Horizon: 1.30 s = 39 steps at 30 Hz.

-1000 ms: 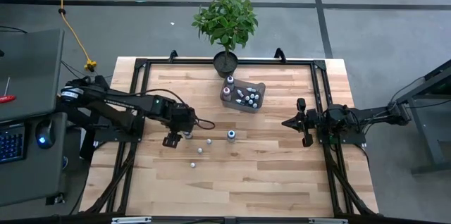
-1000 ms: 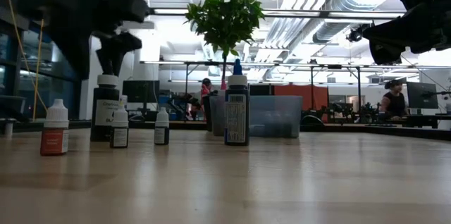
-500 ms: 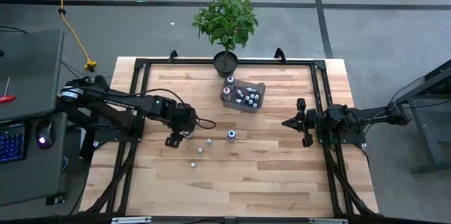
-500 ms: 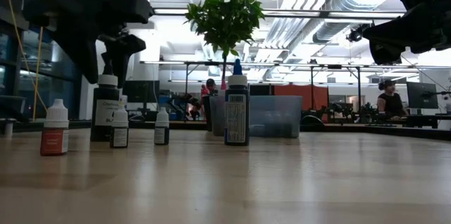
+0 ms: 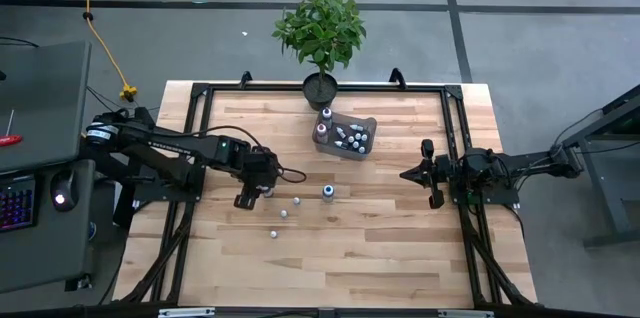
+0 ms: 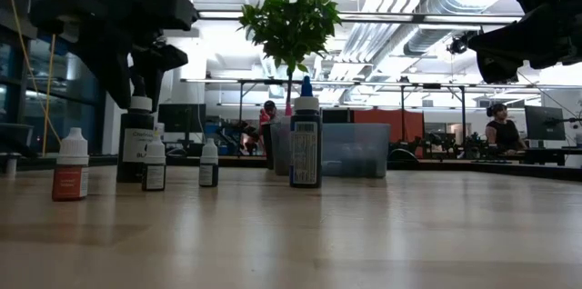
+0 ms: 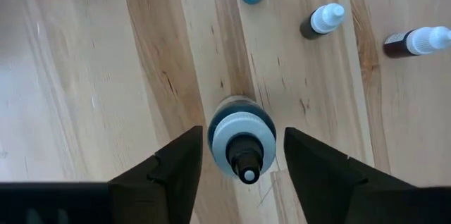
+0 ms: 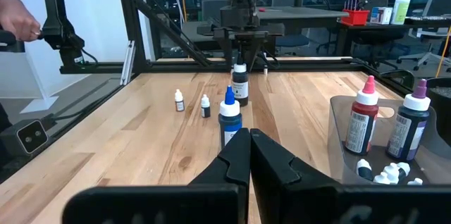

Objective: Pick & Place food coloring
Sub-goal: Put the big black food coloring bottle into the black bin

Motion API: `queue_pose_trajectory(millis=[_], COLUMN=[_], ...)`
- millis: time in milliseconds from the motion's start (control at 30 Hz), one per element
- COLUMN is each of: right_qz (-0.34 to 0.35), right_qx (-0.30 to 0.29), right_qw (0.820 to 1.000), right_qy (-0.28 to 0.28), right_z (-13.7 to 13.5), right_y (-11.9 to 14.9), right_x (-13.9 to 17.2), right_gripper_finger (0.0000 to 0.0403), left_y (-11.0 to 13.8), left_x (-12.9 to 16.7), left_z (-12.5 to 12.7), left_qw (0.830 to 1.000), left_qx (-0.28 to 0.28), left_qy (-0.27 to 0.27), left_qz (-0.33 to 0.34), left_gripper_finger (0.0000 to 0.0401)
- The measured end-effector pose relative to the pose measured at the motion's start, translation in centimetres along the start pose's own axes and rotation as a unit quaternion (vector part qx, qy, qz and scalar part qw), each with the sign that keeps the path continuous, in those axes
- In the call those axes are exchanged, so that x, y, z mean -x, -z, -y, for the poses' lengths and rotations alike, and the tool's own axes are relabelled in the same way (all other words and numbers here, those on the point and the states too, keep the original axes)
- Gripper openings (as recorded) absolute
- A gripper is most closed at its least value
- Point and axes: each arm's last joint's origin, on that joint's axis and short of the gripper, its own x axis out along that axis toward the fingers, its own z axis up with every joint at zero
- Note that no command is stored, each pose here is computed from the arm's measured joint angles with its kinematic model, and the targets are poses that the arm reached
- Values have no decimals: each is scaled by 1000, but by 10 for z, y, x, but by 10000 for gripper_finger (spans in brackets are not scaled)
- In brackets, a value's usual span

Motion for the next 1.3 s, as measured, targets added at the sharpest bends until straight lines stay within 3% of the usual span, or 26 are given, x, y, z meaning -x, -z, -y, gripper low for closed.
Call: queue_pose_trajectory(millis=[567, 1000, 1300], right_qz=[0, 0, 0], right_qx=[0, 0, 0], right_qw=[1000, 1000, 1000], right_qy=[0, 0, 0], right_z=[0, 0, 0], right_y=[0, 0, 0], right_x=[0, 0, 0], right_gripper_finger=[2, 2, 2], left_y=[0, 0, -23], left_x=[0, 2, 40], left_z=[0, 0, -4], left_qw=[1000, 1000, 999], left_qx=[2, 3, 1], left_qy=[-1, 0, -31], left_qz=[1, -5, 23], left_gripper_finger=[109, 108, 107])
